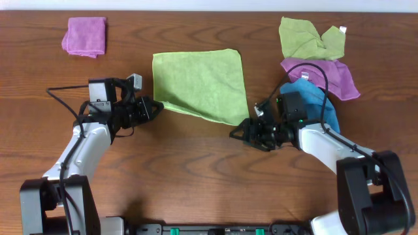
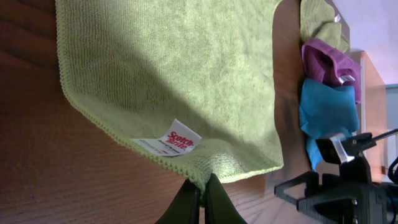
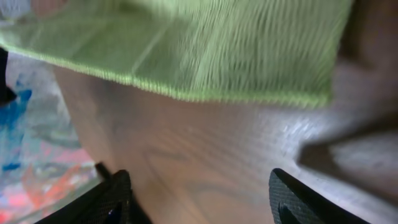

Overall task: Fold the cloth
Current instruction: 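Grasp the near left corner with left gripper and near right corner with right, then lift both near corners and fold them forward toward the far edge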

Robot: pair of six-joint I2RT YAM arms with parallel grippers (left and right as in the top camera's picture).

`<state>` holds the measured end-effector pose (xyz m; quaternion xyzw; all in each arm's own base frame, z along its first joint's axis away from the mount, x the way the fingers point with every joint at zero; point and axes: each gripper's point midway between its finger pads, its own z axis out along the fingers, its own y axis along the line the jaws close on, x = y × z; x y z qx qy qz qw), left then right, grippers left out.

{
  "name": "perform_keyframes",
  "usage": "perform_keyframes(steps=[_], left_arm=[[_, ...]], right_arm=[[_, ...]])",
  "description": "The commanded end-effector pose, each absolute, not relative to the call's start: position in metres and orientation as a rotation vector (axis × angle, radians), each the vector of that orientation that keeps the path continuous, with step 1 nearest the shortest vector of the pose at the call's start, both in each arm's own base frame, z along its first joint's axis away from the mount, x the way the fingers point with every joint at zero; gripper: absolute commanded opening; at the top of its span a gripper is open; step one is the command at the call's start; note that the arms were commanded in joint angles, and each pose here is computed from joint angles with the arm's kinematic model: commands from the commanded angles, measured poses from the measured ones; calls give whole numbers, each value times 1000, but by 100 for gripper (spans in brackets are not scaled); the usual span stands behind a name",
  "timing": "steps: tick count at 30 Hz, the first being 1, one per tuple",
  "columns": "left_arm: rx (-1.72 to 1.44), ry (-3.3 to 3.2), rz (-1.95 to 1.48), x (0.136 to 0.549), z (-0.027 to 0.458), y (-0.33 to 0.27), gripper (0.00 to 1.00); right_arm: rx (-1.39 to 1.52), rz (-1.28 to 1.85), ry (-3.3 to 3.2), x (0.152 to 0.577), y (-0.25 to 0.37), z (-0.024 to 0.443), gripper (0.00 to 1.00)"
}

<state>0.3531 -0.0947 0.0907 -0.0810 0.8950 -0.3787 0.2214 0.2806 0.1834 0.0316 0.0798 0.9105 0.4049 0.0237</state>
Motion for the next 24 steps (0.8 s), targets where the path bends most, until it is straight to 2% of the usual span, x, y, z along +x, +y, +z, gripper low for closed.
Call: perform_keyframes(steps=[1,11,21,24], left_arm=[[-205,2454,-1036,358,97,-94,6],[-204,2454,-1036,357,97,-94,6],[-205,2454,-1036,357,97,-94,6],[-205,2454,-1036,357,97,-94,6]], right_arm=[[328,1178,2828,285,179,24,72],[476,1158,2868,286,177,7,73],[597,1149,2797,310,177,-6,67],[597,1135,2771,317,173,-5,63]])
